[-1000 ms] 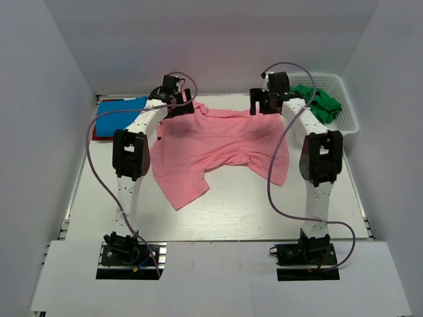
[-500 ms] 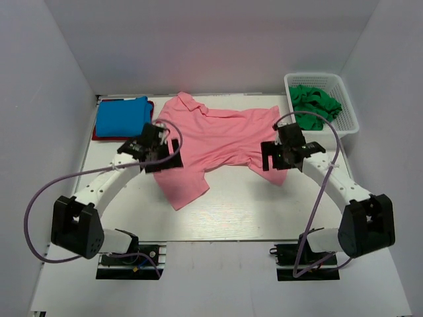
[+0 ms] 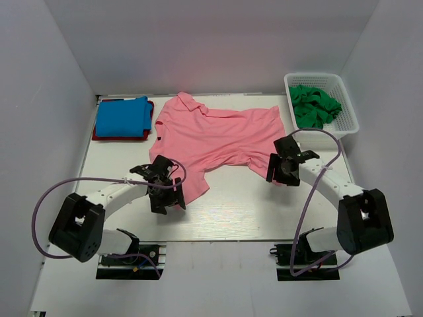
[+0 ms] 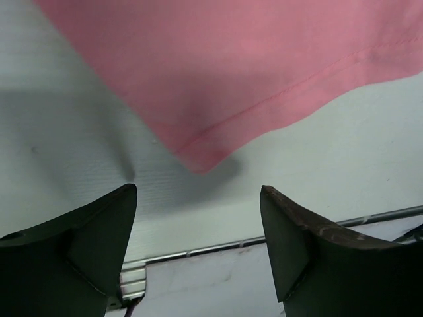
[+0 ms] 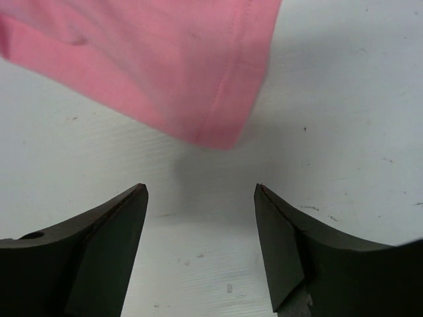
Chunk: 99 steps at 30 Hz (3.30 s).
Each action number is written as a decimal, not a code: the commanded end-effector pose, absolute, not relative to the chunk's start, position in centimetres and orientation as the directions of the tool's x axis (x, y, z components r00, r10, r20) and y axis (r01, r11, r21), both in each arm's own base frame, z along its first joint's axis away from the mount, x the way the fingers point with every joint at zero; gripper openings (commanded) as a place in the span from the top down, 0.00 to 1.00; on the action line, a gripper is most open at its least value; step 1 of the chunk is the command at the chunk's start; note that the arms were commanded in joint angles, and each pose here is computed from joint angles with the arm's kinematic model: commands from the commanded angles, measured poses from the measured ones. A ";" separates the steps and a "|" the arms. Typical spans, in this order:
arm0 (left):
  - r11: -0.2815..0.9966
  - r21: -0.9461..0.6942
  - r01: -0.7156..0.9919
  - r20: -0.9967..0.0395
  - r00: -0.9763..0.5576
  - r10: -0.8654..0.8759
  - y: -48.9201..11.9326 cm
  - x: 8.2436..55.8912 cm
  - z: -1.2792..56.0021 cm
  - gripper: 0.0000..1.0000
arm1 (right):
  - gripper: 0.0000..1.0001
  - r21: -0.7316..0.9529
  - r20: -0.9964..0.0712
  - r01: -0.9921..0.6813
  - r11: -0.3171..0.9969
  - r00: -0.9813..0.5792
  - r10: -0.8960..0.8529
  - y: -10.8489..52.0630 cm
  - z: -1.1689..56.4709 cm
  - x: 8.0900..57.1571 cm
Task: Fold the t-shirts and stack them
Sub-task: Flatten out the tshirt
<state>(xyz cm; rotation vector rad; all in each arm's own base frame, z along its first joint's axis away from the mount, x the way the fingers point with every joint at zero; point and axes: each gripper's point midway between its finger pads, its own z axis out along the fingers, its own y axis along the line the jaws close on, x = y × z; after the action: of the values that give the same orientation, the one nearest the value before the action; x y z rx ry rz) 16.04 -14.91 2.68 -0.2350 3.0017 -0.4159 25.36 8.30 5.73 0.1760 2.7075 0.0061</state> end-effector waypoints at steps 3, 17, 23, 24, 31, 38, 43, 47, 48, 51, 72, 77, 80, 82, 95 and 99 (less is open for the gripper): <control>0.944 -0.300 -0.138 -0.124 -0.975 -0.182 -16.0 17.6 2.1 0.18 | 0.33 -0.009 -0.418 0.238 0.971 -0.883 0.213 7.3 3.9 26.4; 0.954 -0.256 -0.154 -0.092 -0.979 -0.182 -15.7 17.3 -1.0 0.79 | 0.46 0.019 -0.423 0.244 0.970 -0.877 0.228 7.4 1.3 27.8; 0.962 -0.234 -0.142 -0.162 -0.970 -0.183 -15.7 19.4 0.1 1.00 | 1.00 0.034 -0.427 0.202 0.979 -0.883 0.197 7.8 1.2 28.7; 0.962 -0.239 -0.130 -0.190 -0.966 -0.178 -15.7 20.0 0.9 1.00 | 1.00 0.044 -0.420 0.195 0.980 -0.886 0.196 8.0 1.4 28.6; 0.958 -0.275 -0.080 -0.448 -0.871 -0.202 -15.9 25.1 8.8 1.00 | 1.00 0.105 -0.373 0.140 0.985 -0.912 0.170 9.1 8.6 27.3; 0.955 -0.273 -0.111 -0.537 -0.807 -0.247 -14.0 25.6 13.1 1.00 | 1.00 0.085 -0.392 0.166 0.982 -0.901 0.186 7.8 14.9 26.5; 0.958 -0.254 -0.136 -0.596 -0.758 -0.265 -12.8 26.1 15.0 1.00 | 1.00 0.115 -0.413 0.184 0.976 -0.885 0.216 7.5 17.2 27.3; 0.953 -0.232 -0.194 -0.639 -0.709 -0.300 -11.5 26.5 16.6 1.00 | 1.00 0.086 -0.451 0.221 0.972 -0.861 0.236 6.1 18.3 27.9; 0.949 -0.213 -0.234 -0.672 -0.670 -0.316 -10.6 27.1 17.7 1.00 | 1.00 0.076 -0.462 0.235 0.969 -0.853 0.243 5.5 18.6 28.1; 0.935 -0.193 -0.298 -0.741 -0.580 -0.338 -8.7 27.9 21.0 1.00 | 1.00 0.078 -0.516 0.259 0.963 -0.816 0.262 4.4 20.2 28.7; 0.903 -0.417 -0.108 -0.886 0.270 -0.377 -3.7 28.7 55.0 1.00 | 1.00 0.122 -0.850 0.153 0.981 -0.495 0.183 1.7 36.9 28.7; 0.913 -0.408 -0.010 -0.854 0.357 -0.378 -3.0 25.5 59.8 1.00 | 1.00 0.155 -0.915 0.015 0.988 -0.374 0.149 2.9 42.8 25.6; 0.913 -0.403 0.066 -0.824 0.409 -0.393 -2.6 23.0 62.6 1.00 | 1.00 0.156 -0.938 -0.021 0.988 -0.317 0.141 3.0 45.2 23.8; 0.908 -0.400 0.123 -0.801 0.434 -0.411 -2.3 21.0 64.4 1.00 | 1.00 0.157 -0.955 -0.046 0.987 -0.262 0.140 2.9 47.4 22.2; 0.842 -0.338 0.421 -0.725 0.454 -0.518 -2.1 10.6 67.7 1.00 | 1.00 0.162 -0.986 -0.298 0.941 -0.017 0.165 5.3 53.9 12.0; 0.817 -0.315 0.482 -0.716 0.445 -0.539 -2.2 8.4 68.1 1.00 | 1.00 0.157 -0.982 -0.322 0.934 0.053 0.183 5.0 54.7 8.7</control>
<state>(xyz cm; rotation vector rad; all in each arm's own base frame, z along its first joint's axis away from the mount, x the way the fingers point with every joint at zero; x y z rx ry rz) 8.51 -0.59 68.53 -0.1413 0.8800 -0.5887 10.52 4.87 54.02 -0.0882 1.5211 0.3703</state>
